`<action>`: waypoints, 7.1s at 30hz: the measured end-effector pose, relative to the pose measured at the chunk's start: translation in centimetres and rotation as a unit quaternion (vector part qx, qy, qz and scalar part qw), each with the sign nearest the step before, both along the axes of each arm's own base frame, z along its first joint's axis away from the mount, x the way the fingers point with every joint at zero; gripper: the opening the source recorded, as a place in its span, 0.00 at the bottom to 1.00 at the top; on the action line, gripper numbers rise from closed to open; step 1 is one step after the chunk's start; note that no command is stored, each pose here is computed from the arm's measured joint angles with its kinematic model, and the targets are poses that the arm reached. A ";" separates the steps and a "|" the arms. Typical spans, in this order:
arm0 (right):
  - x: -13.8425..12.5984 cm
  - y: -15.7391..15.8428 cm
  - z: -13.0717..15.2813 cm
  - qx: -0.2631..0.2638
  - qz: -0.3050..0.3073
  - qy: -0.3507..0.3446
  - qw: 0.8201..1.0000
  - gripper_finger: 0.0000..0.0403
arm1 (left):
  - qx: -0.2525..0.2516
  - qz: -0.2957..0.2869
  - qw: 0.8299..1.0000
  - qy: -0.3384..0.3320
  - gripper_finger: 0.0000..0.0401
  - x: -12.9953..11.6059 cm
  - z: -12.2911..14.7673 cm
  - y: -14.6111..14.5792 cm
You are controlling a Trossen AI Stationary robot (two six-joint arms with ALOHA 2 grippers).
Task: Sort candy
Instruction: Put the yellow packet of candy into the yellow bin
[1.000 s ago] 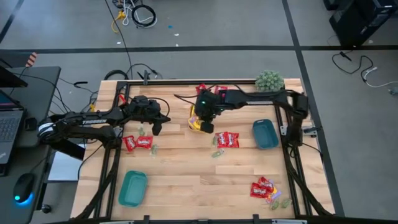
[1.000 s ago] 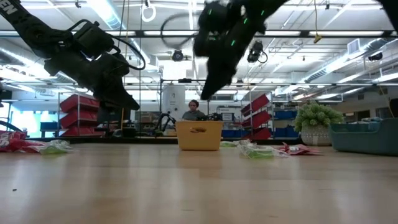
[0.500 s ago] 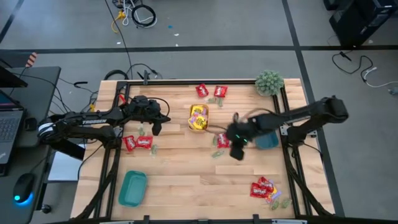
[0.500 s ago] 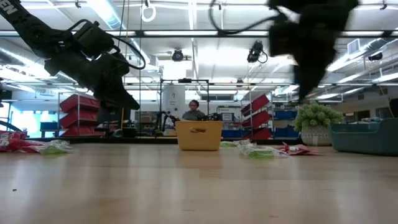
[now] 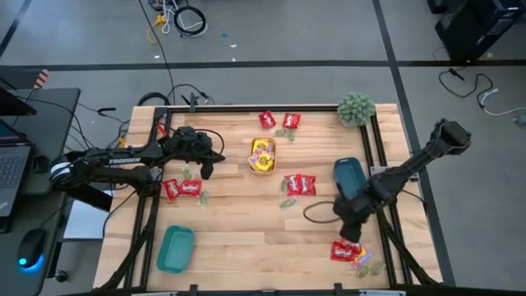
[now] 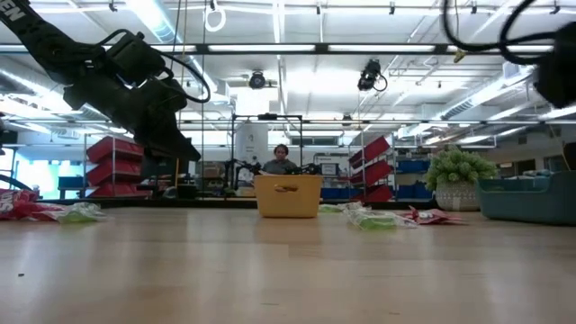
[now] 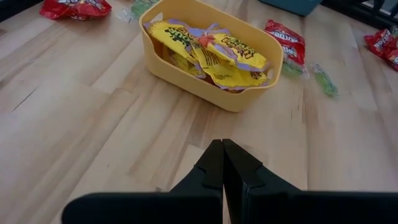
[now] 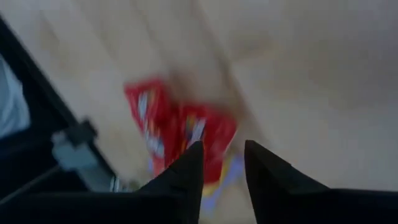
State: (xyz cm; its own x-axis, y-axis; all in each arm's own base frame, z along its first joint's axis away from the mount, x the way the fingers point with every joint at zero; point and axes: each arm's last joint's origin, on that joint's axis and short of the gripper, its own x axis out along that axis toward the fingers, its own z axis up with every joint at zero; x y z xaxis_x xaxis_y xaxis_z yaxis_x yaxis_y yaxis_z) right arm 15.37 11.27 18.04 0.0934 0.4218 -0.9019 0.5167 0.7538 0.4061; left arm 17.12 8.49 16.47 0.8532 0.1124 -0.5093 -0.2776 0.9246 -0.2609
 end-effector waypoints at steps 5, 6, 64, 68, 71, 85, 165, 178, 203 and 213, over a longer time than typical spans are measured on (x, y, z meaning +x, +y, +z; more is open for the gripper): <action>-1.3 1.6 -1.1 0.055 0.021 0.022 0.998 0.09 | -0.002 0.000 1.000 0.003 0.00 0.0 -0.1 0.0; -1.4 1.9 -1.3 0.065 0.024 0.019 0.997 0.05 | -0.002 0.000 1.000 0.003 0.00 0.0 -0.1 0.0; -1.3 2.9 -5.2 0.016 -0.022 0.069 0.997 0.00 | -0.003 0.008 1.000 0.007 0.00 -0.1 -0.1 0.0; -0.9 2.6 -4.0 -0.008 -0.031 0.051 0.998 0.00 | 0.001 0.015 1.000 0.009 0.00 -0.1 -0.1 0.0; -0.6 2.7 -2.7 -0.009 -0.025 0.039 0.999 0.00 | 0.002 0.016 1.000 0.009 0.00 -0.1 -0.1 0.0; -0.2 4.8 -4.9 0.047 0.028 0.008 0.998 0.02 | 0.000 0.015 1.000 0.012 0.00 -0.1 -0.2 0.0; 25.3 -23.6 3.4 -0.372 0.132 -0.233 0.888 0.05 | 0.031 0.014 0.999 -0.021 0.00 0.2 0.5 0.2; 25.3 -23.3 2.4 -0.391 0.138 -0.197 0.888 0.41 | 0.033 0.011 0.999 -0.015 0.01 0.2 0.4 0.2; 23.4 -21.4 -1.7 -0.374 0.020 -0.362 0.854 0.01 | 0.045 0.004 0.999 -0.014 0.01 0.2 0.4 0.2; 22.8 -21.2 -2.8 -0.365 0.006 -0.382 0.849 0.00 | 0.049 0.005 0.999 -0.021 0.01 0.3 0.5 0.3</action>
